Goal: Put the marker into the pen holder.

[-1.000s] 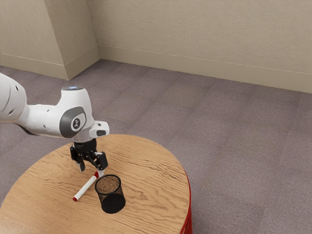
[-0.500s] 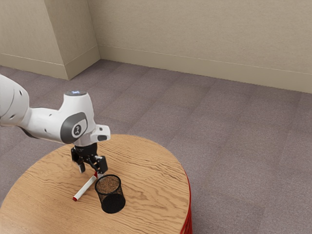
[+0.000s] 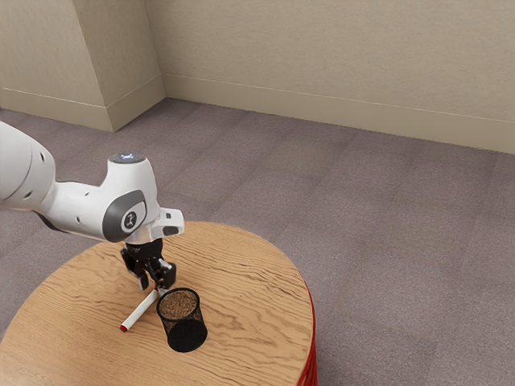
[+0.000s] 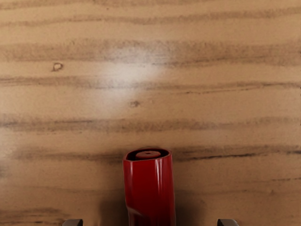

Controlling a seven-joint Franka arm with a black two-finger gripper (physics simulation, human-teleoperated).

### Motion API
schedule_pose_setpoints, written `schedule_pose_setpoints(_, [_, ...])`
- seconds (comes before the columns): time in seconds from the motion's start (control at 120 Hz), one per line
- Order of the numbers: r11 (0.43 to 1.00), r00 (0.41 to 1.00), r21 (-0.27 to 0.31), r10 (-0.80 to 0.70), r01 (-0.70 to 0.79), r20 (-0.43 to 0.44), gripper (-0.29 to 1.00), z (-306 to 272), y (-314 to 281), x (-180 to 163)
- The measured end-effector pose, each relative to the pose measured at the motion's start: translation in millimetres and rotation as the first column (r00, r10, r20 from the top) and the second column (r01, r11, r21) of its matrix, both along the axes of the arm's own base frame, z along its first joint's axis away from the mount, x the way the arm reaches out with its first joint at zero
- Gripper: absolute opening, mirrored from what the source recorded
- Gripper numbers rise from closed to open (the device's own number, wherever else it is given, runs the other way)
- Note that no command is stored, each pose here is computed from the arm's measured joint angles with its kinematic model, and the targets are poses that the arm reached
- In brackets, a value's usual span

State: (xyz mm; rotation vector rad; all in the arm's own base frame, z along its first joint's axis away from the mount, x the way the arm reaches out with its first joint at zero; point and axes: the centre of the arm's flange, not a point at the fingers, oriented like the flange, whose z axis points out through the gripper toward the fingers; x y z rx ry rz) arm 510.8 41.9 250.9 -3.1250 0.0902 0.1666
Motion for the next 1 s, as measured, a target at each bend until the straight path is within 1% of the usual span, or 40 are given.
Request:
schedule_pose_setpoints(0.108, [1.0,1.0,0.002,-0.002,0.002,0.002,0.21,-1.4,-0.1,0.4])
schedule_pose_setpoints(0.242, [1.0,1.0,0.008,-0.003,0.003,-0.003,0.12,-9.3,0.4,0.7])
schedule_pose_setpoints(0.333, [1.0,1.0,0.014,-0.004,0.004,-0.002,0.17,-10.4,0.8,1.1])
schedule_pose_setpoints(0.392, [1.0,1.0,0.022,-0.003,0.003,-0.001,0.26,-10.3,1.4,1.2])
schedule_pose_setpoints(0.417, [1.0,1.0,0.026,-0.001,0.001,0.0,0.25,-9.9,1.5,1.4])
schedule_pose_setpoints(0.433, [1.0,1.0,0.03,-0.001,0.001,0.002,0.22,-9.7,1.5,1.6])
schedule_pose_setpoints(0.475, [0.999,1.0,0.042,0.0,0.0,0.006,0.07,-7.9,0.4,2.3])
schedule_pose_setpoints(0.525, [0.998,1.0,0.054,0.011,-0.011,0.013,-0.03,-5.2,0.5,2.8])
schedule_pose_setpoints(0.558, [0.998,1.0,0.051,0.02,-0.021,0.017,-0.05,-4.1,0.6,3.0])
schedule_pose_setpoints(0.7, [0.998,0.999,0.037,0.044,-0.044,0.023,-0.07,-2.7,0.6,3.5])
schedule_pose_setpoints(0.8, [0.998,0.997,0.026,0.047,-0.048,0.056,-0.08,13.5,-1.3,6.1])
schedule_pose_setpoints(0.9, [0.999,0.993,0.024,0.033,-0.036,0.117,-0.08,45.7,-2.5,11.5])
schedule_pose_setpoints(1.0, [1.0,0.983,0.026,0.011,-0.016,0.185,-0.08,90.7,-2.6,12.2])
